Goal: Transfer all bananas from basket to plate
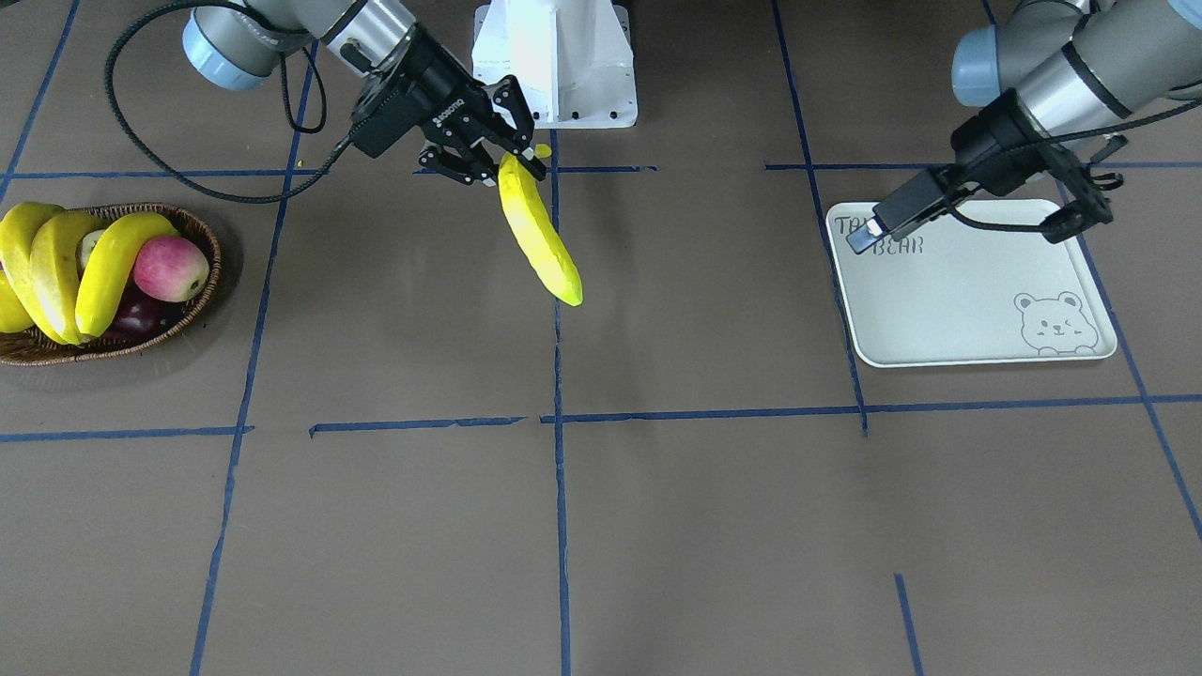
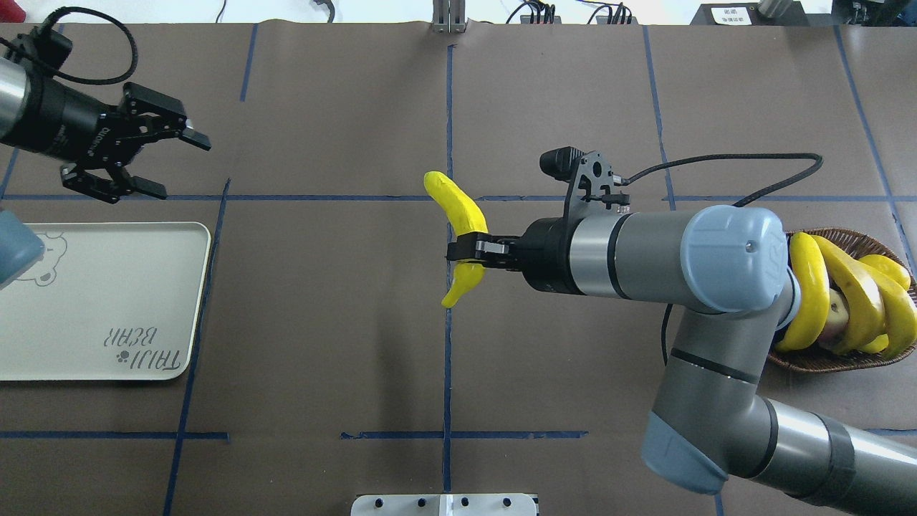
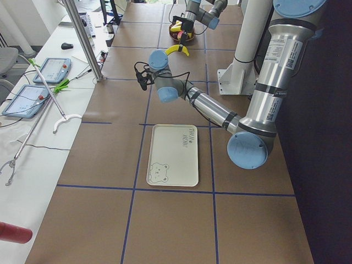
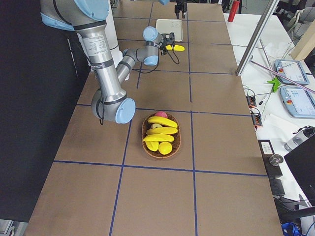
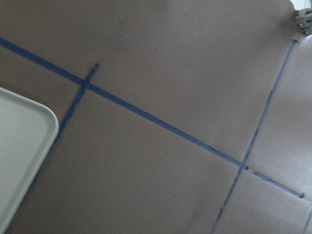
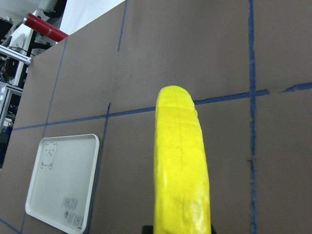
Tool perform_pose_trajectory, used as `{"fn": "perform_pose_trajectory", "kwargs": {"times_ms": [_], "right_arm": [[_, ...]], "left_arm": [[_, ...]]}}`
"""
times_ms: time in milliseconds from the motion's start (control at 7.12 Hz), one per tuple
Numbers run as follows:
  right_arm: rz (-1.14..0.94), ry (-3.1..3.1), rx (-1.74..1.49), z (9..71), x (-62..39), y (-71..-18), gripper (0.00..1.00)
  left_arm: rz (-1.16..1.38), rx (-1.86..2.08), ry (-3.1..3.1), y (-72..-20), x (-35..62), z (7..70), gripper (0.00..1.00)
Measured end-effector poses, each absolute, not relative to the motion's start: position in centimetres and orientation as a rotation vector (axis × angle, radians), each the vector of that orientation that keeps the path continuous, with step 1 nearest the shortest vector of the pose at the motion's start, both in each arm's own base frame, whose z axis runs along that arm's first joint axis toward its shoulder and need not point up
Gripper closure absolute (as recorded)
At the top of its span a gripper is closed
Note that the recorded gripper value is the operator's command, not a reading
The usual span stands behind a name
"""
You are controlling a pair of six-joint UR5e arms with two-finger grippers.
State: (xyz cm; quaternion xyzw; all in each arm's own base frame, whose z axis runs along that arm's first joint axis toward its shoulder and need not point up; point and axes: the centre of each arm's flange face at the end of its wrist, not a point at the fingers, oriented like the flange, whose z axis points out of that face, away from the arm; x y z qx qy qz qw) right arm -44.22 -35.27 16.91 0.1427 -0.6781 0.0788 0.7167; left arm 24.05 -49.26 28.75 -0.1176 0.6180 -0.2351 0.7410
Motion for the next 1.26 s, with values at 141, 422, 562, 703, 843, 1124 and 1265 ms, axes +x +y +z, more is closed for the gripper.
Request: {"fn": "perform_pose_trajectory", "kwargs": {"times_ms": [141, 422, 562, 703, 843, 1124, 1265], "right_arm": [[0.201, -1.522, 0.308, 15.9, -45.6, -34.2, 1.0], [0.212, -1.535, 0.306, 14.4, -48.0, -33.4, 1.0], [0.214, -1.539, 0.308, 13.9, -48.7, -33.1, 1.0], [0.22, -1.548, 0.322, 13.0, -49.5, -32.4, 1.0], [0.224, -1.558, 0.337, 12.0, -50.2, -31.7, 1.0], [0.196, -1.562, 0.37, 11.0, -50.9, -30.9, 1.0], [0.171, -1.554, 0.392, 11.0, -51.1, -30.7, 1.0]], "left_arm": [[-0.544, -0.328, 1.393, -48.6, 27.4, 24.6, 0.0], [-0.553, -0.372, 1.425, -46.9, 32.8, 20.4, 0.0], [-0.554, -0.377, 1.426, -46.6, 33.9, 19.9, 0.0], [-0.556, -0.377, 1.424, -46.4, 34.7, 19.7, 0.0], [-0.559, -0.372, 1.423, -46.1, 35.8, 19.6, 0.0], [-0.56, -0.36, 1.421, -44.9, 38.1, 19.3, 0.0], [-0.556, -0.363, 1.417, -44.4, 38.9, 19.5, 0.02]]}}
